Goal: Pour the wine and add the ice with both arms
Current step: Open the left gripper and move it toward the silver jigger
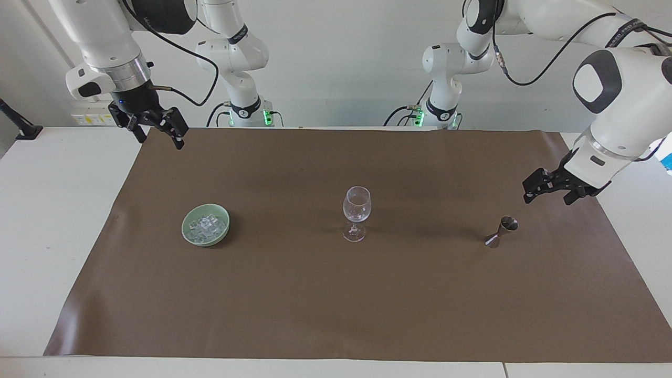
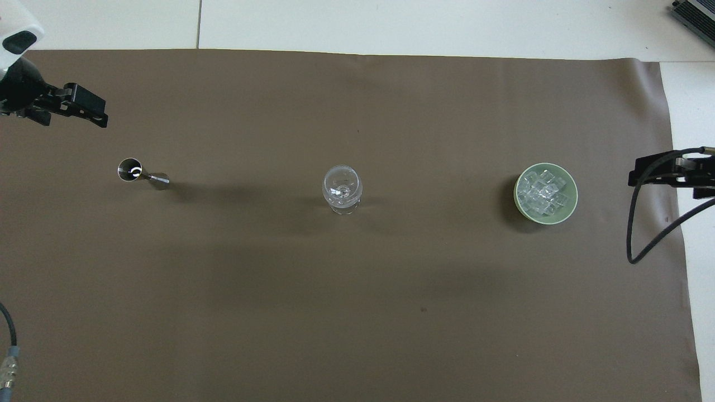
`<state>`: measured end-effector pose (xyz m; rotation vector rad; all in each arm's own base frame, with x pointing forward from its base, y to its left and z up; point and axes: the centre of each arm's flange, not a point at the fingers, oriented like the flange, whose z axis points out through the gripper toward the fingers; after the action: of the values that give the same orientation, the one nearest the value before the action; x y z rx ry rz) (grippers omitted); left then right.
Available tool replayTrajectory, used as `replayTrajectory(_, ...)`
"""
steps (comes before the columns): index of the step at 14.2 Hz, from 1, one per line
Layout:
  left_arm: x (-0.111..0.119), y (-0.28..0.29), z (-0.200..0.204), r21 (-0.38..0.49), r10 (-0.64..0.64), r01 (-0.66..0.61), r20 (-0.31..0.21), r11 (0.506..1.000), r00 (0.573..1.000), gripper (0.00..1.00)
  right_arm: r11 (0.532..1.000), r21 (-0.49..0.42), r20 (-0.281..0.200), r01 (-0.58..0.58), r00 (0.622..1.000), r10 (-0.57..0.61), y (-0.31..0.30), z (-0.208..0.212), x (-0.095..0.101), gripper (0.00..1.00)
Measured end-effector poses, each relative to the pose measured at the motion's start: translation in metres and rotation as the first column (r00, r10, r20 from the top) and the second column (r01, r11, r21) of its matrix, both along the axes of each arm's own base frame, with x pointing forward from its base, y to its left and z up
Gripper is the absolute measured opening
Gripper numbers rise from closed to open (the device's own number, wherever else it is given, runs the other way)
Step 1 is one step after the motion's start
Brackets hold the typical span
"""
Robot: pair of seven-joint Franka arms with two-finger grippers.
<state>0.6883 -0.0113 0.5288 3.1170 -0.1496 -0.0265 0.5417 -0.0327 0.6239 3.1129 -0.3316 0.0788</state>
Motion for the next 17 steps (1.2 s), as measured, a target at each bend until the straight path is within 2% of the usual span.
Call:
replayTrajectory(5, 0.018, 0.026, -0.034, -0.019, 0.052, -0.052, -0.009, 0.998, 0.999, 1.0, 1.0, 0.0, 0.0, 0.0, 1.0, 0.0, 0.0, 0.0, 0.0, 1.0)
replayTrajectory(8, 0.025, 0.046, -0.041, -0.09, 0.177, -0.177, -0.01, 0.98, 0.984, 1.0, 1.0, 0.0, 0.0, 0.0, 1.0, 0.0, 0.0, 0.0, 0.0, 1.0)
replayTrajectory(13, 0.027, 0.075, -0.053, -0.175, 0.377, -0.382, -0.061, 0.908, 0.924, 1.0, 1.0, 0.0, 0.0, 0.0, 1.0, 0.0, 0.0, 0.0, 0.0, 1.0)
replayTrajectory(17, 0.028, 0.093, -0.065, -0.232, 0.526, -0.543, -0.138, 0.807, 0.839, 1.0, 1.0, 0.0, 0.0, 0.0, 1.0, 0.0, 0.0, 0.0, 0.0, 1.0)
